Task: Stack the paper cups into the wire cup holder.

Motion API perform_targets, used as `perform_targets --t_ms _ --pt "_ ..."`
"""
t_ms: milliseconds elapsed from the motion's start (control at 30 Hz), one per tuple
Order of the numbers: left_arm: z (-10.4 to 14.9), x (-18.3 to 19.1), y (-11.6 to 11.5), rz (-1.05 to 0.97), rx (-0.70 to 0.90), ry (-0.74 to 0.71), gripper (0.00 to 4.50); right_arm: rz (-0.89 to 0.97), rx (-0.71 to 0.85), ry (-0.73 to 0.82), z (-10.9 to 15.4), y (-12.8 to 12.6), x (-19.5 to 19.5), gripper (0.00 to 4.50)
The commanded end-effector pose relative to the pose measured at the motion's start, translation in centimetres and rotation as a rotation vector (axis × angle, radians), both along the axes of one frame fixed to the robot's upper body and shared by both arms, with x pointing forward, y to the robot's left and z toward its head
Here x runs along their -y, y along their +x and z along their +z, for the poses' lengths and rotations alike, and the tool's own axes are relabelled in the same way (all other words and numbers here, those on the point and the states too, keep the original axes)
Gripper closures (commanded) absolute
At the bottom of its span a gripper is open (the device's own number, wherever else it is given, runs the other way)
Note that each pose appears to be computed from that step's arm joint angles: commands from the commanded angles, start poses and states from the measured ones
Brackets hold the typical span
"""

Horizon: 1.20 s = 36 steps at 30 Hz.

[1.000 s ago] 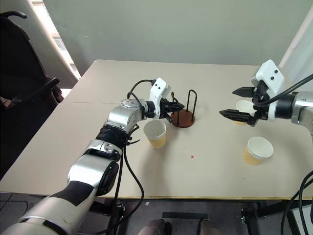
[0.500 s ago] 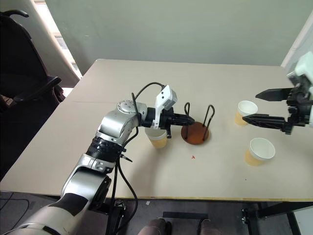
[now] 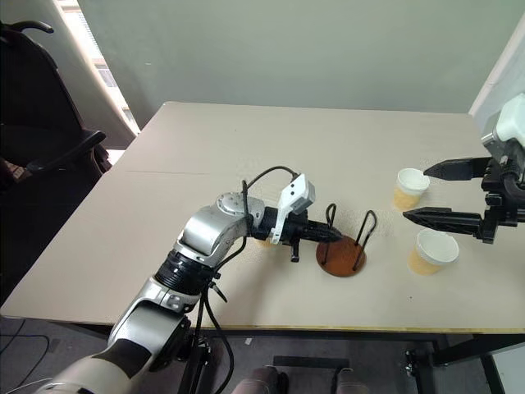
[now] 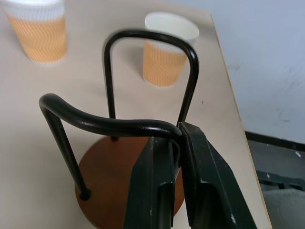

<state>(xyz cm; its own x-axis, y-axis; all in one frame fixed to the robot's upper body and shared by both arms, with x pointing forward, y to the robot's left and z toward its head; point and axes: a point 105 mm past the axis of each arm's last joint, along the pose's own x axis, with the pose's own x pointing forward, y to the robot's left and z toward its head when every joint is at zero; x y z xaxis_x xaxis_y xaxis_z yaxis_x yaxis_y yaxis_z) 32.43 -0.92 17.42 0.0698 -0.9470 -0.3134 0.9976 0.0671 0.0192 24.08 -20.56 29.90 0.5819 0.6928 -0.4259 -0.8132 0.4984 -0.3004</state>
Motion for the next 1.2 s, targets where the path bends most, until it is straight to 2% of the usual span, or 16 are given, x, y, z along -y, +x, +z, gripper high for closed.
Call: perform_targets --t_ms 33,100,200,400,533,700,933,1033,1200 --pt "-0.2 0.1 -0.3 -0.006 0.033 0.020 4.47 0.031 0.042 -0.010 0.5 -0.1 -0.7 0.00" --pt "-0.7 0.0 -0.4 -0.006 0.035 0.037 4.47 0.046 0.039 -0.010 0.2 0.1 -1.0 0.00" --pt "-1.0 -0.2 -1.2 -0.030 0.033 0.051 3.63 0.063 0.035 -0.012 -0.1 0.4 -1.4 0.00" --pt "-1.3 -2.0 -1.4 -0.023 0.094 0.133 1.50 0.094 0.042 -0.017 -0.3 1.1 -1.9 0.00" --pt "-0.4 -3.5 -1.2 0.006 0.133 0.148 0.12 0.104 0.069 -0.021 0.2 1.8 -2.1 0.00" --pt "2.0 -4.9 -0.7 0.059 0.181 0.097 0.02 0.087 0.119 -0.040 0.7 3.9 -1.6 0.00" --pt "6.5 -6.8 -0.9 0.089 0.208 -0.059 0.02 0.004 0.172 -0.169 0.0 9.0 0.0 0.00" --pt "8.7 -8.2 -0.6 0.120 0.195 -0.137 0.02 -0.040 0.174 -0.265 -1.1 11.7 0.7 0.00" --pt "9.6 -10.6 0.5 0.210 0.225 -0.127 0.02 -0.079 0.131 -0.385 -3.5 15.0 1.8 0.00"
